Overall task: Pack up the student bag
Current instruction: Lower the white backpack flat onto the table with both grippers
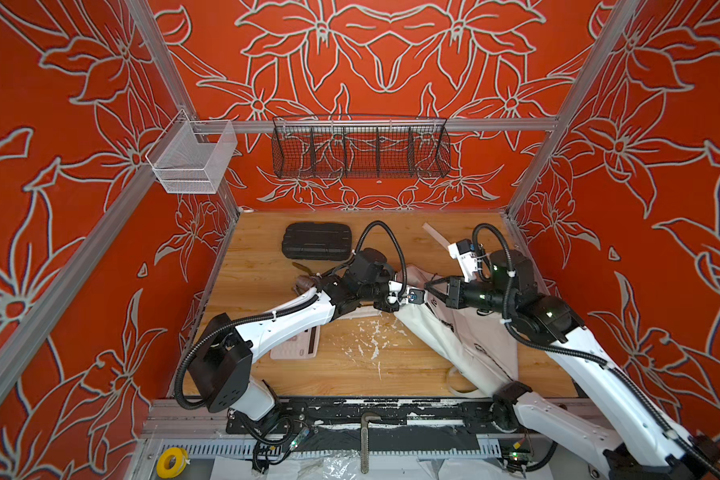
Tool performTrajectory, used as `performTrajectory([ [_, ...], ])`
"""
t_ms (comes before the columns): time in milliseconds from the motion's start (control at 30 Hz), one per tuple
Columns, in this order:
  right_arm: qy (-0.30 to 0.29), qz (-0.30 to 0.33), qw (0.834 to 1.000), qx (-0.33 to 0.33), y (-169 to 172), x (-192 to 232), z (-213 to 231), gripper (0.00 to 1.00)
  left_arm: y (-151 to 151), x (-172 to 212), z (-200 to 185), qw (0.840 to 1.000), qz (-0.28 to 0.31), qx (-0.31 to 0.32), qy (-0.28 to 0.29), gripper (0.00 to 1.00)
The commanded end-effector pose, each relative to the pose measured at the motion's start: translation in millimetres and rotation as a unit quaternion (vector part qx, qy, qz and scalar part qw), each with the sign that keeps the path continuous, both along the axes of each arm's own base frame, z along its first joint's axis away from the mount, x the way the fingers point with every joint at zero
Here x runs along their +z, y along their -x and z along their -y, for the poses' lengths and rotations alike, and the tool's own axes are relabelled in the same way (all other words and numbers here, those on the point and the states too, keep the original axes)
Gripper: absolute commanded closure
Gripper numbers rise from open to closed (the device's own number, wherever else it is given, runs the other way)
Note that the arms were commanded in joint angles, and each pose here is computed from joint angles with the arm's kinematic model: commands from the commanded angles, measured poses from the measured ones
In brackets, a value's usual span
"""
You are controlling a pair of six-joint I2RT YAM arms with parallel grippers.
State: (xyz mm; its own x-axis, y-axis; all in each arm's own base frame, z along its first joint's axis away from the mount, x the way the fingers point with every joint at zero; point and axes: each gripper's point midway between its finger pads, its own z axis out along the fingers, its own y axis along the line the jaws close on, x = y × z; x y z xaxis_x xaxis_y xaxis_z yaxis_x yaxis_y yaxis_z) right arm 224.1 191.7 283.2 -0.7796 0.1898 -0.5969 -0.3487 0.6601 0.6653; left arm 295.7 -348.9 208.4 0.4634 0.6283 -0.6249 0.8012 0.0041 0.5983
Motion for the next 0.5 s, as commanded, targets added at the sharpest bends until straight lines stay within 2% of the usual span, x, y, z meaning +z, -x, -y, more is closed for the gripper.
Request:
performTrajectory([
  [0, 0.022, -0.062, 0.988, -0.140, -2.5, -44.4, 40.5, 1.00, -19.5, 5.9, -21.5, 0.996, -0.008, 0.079, 0.036, 1.00],
  [100, 0.006, -0.087, 0.975, -0.203, 3.5, -73.2, 59.0, 1.00, -26.7, -10.8, -39.1, 0.992, -0.024, 0.120, 0.030, 1.00],
  [200, -0.003, -0.104, 0.968, -0.227, 8.3, -94.9, 66.4, 1.00, -29.1, -18.9, -52.9, 0.988, -0.039, 0.146, 0.034, 1.00],
  [467, 0.069, -0.105, 0.957, -0.260, 15.1, -116.2, 91.3, 1.00, -22.1, -42.4, -71.1, 0.984, -0.057, 0.171, 0.012, 1.00],
])
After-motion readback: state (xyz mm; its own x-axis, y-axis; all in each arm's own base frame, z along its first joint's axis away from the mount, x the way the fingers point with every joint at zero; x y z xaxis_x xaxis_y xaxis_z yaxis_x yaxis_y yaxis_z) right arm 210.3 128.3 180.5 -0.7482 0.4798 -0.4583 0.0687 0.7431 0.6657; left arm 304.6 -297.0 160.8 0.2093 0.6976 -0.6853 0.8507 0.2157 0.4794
